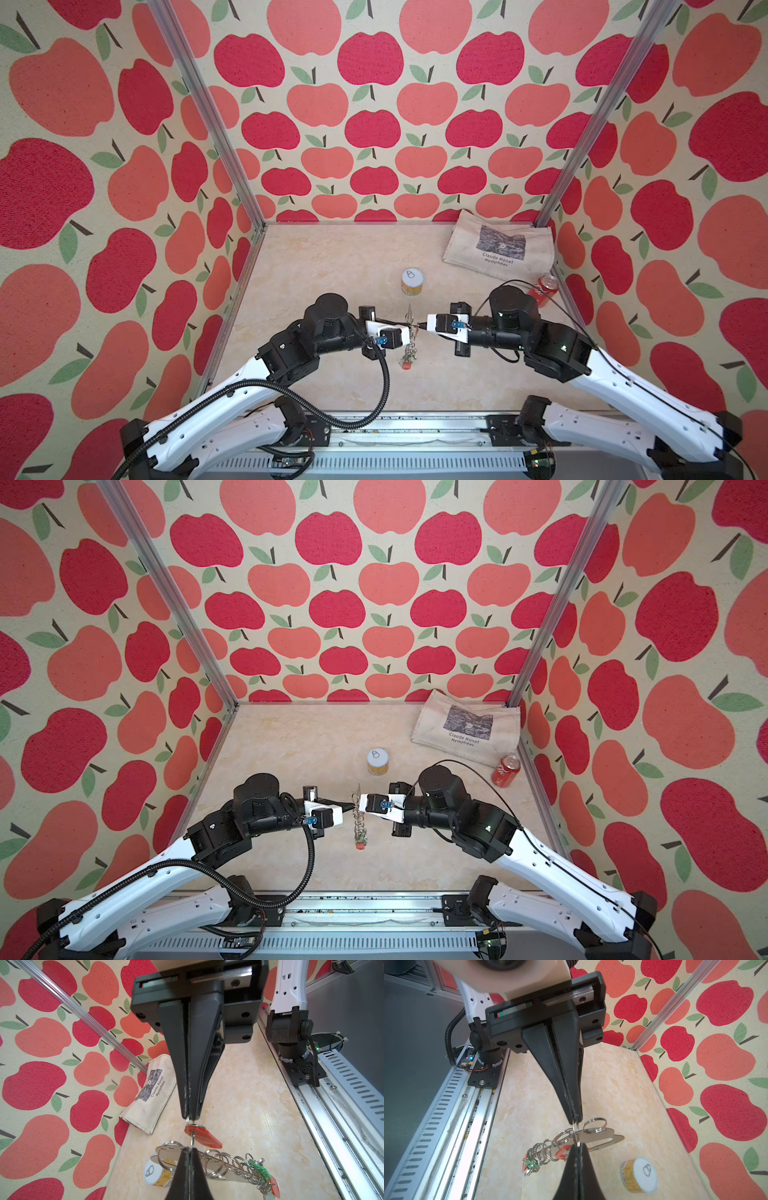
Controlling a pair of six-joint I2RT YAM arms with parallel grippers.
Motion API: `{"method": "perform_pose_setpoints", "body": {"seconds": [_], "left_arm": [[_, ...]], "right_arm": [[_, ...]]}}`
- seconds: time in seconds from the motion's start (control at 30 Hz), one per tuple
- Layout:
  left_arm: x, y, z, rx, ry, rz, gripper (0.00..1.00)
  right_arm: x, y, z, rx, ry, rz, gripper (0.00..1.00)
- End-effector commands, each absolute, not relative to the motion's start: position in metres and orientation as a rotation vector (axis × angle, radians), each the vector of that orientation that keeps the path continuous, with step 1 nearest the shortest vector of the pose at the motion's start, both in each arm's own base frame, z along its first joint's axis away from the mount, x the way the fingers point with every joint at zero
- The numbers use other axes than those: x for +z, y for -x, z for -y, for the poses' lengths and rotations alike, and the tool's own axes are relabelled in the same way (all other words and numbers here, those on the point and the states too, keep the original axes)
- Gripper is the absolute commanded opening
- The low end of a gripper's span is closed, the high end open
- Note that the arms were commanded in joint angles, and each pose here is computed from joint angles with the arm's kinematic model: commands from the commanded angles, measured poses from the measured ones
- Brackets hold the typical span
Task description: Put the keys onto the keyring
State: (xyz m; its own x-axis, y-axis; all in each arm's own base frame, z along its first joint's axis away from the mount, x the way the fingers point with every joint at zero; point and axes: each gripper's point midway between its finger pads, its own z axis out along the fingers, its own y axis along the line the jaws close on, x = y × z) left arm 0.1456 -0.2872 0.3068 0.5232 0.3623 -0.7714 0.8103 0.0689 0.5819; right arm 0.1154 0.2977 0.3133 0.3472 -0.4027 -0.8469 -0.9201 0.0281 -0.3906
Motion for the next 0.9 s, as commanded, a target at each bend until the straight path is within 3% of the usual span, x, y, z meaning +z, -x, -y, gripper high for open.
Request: {"method": "perform_pose_setpoints", "body": {"seconds": [0.0,0.87], "left_arm": [[0.316,-0.142,0.286,-0.453,-1.518,-1.014,0.0],[0.319,-0.139,0.286,-0.462,-1.515,-1.008,0.0]], "right_arm": [[0.327,-0.109,-0.295,0.629,1.555,-1.175,0.0],[0.319,-0.107,-0.3,0.639,1.594,-1.181,0.0]]}}
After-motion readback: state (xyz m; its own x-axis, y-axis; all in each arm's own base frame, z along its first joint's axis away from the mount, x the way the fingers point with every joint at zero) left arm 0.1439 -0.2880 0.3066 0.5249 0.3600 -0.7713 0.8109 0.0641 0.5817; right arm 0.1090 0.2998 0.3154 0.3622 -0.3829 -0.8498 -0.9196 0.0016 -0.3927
